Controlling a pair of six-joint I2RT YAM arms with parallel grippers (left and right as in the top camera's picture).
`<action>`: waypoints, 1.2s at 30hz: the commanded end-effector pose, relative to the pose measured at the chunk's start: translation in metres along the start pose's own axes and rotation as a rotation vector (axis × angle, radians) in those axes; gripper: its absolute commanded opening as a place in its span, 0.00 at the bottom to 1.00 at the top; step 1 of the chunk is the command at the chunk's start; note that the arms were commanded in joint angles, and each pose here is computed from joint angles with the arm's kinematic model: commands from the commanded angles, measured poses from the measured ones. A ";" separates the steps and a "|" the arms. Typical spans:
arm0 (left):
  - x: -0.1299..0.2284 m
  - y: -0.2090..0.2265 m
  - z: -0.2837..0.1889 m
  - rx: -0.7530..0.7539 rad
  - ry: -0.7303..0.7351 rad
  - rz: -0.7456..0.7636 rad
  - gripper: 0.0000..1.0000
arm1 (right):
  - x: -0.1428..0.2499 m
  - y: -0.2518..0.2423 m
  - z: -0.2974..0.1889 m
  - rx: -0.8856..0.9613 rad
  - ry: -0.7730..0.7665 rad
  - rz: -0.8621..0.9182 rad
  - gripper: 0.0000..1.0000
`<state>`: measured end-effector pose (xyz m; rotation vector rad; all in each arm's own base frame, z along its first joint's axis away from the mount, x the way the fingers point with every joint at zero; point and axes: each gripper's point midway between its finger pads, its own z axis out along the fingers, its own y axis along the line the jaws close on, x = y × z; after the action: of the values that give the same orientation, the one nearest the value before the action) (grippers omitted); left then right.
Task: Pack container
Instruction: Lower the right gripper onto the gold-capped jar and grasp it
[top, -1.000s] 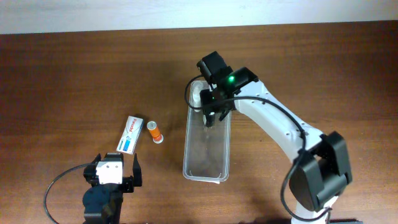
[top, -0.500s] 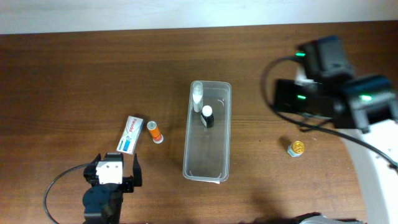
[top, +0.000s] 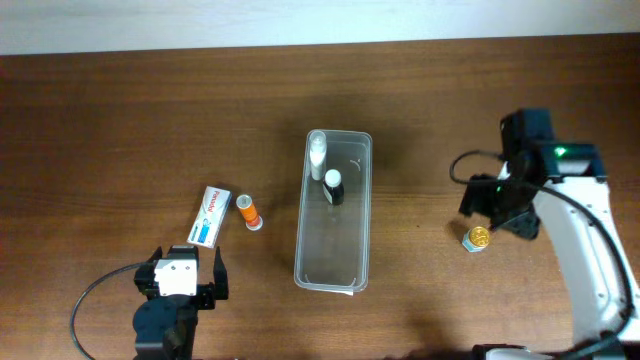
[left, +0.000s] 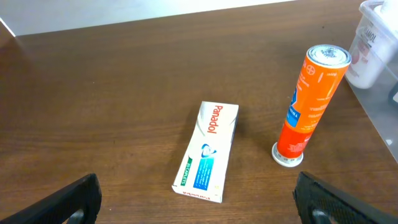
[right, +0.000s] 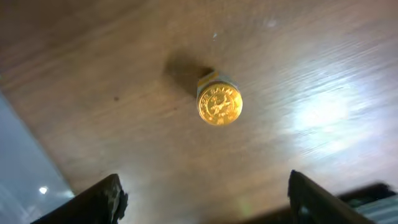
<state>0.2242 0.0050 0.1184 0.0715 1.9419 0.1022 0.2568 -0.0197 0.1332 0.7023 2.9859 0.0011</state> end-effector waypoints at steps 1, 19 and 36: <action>-0.001 0.000 0.000 0.004 -0.008 0.017 0.99 | 0.013 -0.002 0.032 -0.051 0.059 0.044 0.78; -0.001 0.000 0.000 0.004 -0.008 0.017 0.99 | 0.005 -0.021 0.102 -0.046 0.113 0.142 0.74; -0.001 0.000 0.000 0.004 -0.008 0.017 1.00 | -0.002 -0.019 0.108 -0.050 0.100 0.142 0.47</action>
<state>0.2242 0.0050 0.1185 0.0715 1.9415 0.1022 0.2592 -0.0385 0.0288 0.9117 3.0085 0.1160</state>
